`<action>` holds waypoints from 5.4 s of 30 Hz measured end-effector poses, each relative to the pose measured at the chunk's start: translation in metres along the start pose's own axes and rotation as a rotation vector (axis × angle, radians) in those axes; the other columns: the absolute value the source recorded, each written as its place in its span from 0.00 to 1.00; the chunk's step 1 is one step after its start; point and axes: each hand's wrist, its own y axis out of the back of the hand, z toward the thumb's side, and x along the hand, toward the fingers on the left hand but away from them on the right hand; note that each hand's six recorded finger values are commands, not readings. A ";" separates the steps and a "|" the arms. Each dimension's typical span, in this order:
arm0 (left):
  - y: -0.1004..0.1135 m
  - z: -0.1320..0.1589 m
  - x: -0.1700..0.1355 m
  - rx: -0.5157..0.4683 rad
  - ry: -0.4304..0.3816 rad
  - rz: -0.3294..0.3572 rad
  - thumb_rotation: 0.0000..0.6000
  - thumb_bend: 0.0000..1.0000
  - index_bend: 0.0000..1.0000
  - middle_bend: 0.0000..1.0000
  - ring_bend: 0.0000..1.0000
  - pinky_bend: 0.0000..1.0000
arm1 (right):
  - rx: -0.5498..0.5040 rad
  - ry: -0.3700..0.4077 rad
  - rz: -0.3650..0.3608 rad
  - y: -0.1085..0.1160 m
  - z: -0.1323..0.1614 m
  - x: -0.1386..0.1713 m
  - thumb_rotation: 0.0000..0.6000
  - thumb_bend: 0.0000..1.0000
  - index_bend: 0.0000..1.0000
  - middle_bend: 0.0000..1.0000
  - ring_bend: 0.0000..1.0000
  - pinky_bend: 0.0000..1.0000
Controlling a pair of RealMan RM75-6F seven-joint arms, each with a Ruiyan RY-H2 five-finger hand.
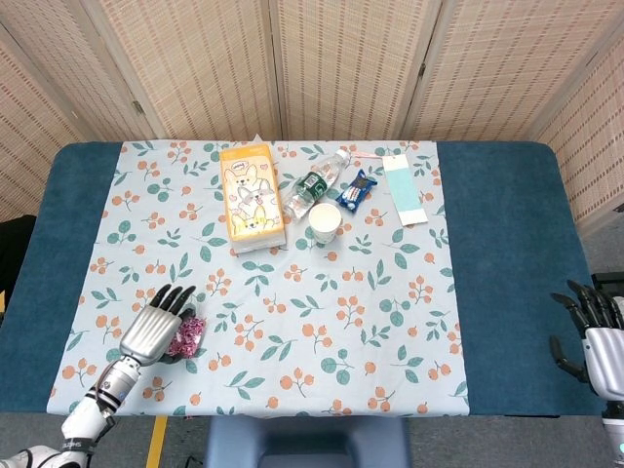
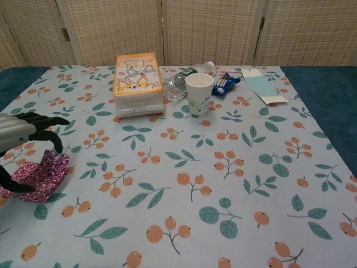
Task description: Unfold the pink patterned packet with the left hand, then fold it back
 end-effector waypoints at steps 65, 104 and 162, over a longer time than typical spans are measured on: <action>-0.030 -0.013 -0.007 -0.006 0.009 -0.078 0.86 0.21 0.20 0.00 0.00 0.00 | -0.006 -0.009 -0.007 0.001 -0.003 0.007 1.00 0.48 0.19 0.09 0.02 0.00; -0.043 -0.010 0.013 0.021 0.067 -0.130 0.86 0.21 0.28 0.00 0.00 0.00 | -0.007 -0.018 -0.005 0.000 -0.007 0.006 1.00 0.48 0.19 0.09 0.02 0.00; -0.037 -0.071 -0.003 0.108 0.057 -0.087 0.81 0.21 0.28 0.00 0.00 0.00 | 0.003 -0.006 -0.031 0.005 0.007 0.016 1.00 0.48 0.19 0.09 0.02 0.00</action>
